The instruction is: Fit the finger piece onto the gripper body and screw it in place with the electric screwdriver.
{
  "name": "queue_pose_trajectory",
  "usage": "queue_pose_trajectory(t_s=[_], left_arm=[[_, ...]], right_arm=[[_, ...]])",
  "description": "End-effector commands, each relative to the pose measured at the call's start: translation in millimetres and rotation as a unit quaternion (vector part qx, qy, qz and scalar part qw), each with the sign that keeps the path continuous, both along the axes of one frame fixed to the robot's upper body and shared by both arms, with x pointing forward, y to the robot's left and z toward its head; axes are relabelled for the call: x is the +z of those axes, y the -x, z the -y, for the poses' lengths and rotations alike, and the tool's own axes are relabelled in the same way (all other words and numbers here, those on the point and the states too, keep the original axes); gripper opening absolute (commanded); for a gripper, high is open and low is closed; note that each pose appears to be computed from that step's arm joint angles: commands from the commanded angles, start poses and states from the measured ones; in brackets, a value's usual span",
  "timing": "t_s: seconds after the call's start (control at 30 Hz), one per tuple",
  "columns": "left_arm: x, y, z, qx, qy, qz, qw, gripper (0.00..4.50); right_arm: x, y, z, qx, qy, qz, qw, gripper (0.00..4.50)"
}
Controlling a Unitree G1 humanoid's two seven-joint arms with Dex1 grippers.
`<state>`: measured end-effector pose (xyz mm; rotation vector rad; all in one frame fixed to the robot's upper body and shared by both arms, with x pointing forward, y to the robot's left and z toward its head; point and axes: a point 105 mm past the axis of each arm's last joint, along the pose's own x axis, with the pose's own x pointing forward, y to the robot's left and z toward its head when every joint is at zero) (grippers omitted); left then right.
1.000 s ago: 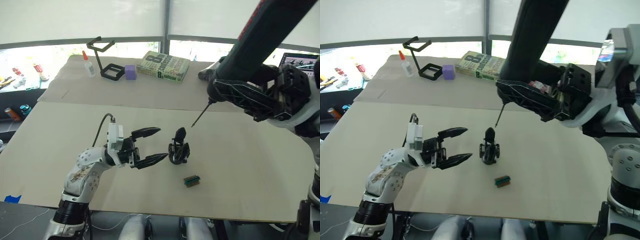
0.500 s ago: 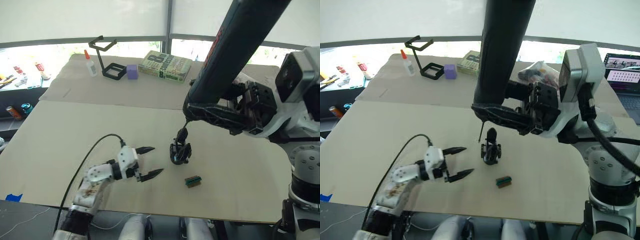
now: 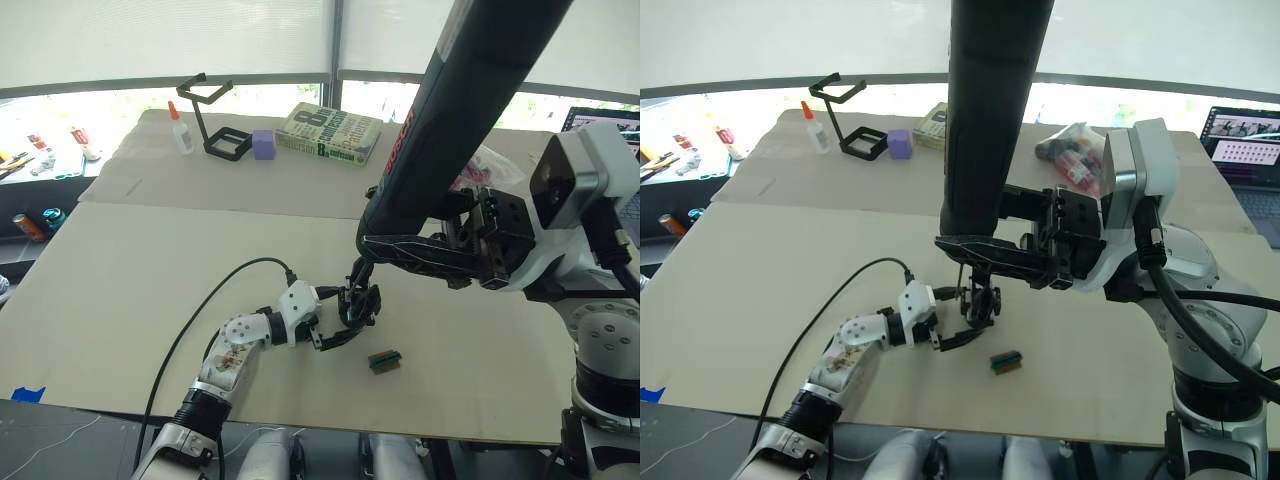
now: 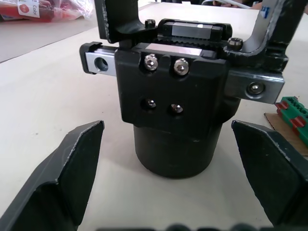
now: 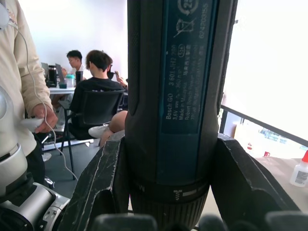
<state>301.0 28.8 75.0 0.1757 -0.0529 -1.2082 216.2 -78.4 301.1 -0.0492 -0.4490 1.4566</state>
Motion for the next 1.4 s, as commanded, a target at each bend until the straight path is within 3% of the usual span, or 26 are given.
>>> queue_pose_trajectory(t_s=[0.03, 0.17, 0.27, 0.37, 0.4, 0.7, 0.87, 1.03, 1.17, 1.3, 1.4], left_arm=[[-1.4, 1.4, 9.8, -0.012, 0.000, -0.006, 1.000, 4.49], [-4.5, 3.3, 16.7, -0.022, -0.004, -0.012, 1.000, 4.49], [-8.1, 3.6, 17.9, -0.027, -0.016, -0.015, 0.999, 3.72], [-8.1, 0.5, 15.5, -0.018, -0.015, -0.014, 1.000, 2.49], [-8.0, -0.1, 14.8, -0.017, -0.015, -0.013, 1.000, 2.48], [3.4, -9.1, -0.9, -0.076, -0.017, 0.005, 0.997, 2.48], [-1.0, -8.8, -7.2, -0.125, -0.034, 0.005, 0.992, 2.48], [-6.7, -16.3, -11.3, -0.115, -0.033, -0.013, 0.993, 2.48], [-10.3, -10.1, -10.0, -0.118, -0.016, -0.033, 0.992, 2.48], [-7.7, -7.3, -11.7, -0.100, 0.001, -0.030, 0.995, 4.39], [-6.7, -2.1, -14.6, -0.085, -0.002, -0.014, 0.996, 4.46]], right_arm=[[12.6, 9.6, 3.7, -0.007, -0.012, 0.042, 0.999, 1.93], [11.3, 9.3, 4.1, -0.012, -0.011, 0.041, 0.999, 1.93], [11.0, 8.7, 4.2, -0.015, -0.011, 0.041, 0.999, 1.93], [10.8, 8.4, 4.3, -0.017, -0.011, 0.041, 0.999, 1.93], [10.8, 8.4, 4.4, -0.018, -0.011, 0.040, 0.999, 1.93], [12.0, 10.8, 5.7, -0.019, -0.010, 0.041, 0.999, 1.93], [12.8, 13.9, 4.7, -0.014, -0.010, 0.039, 0.999, 1.93], [12.1, 16.0, 4.6, -0.015, -0.010, 0.036, 0.999, 1.93], [11.7, 16.5, 5.1, -0.017, -0.011, 0.035, 0.999, 1.93], [10.6, 17.3, 5.8, -0.019, -0.010, 0.035, 0.999, 1.93], [9.7, 17.6, 6.4, -0.019, -0.010, 0.033, 0.999, 1.93]])
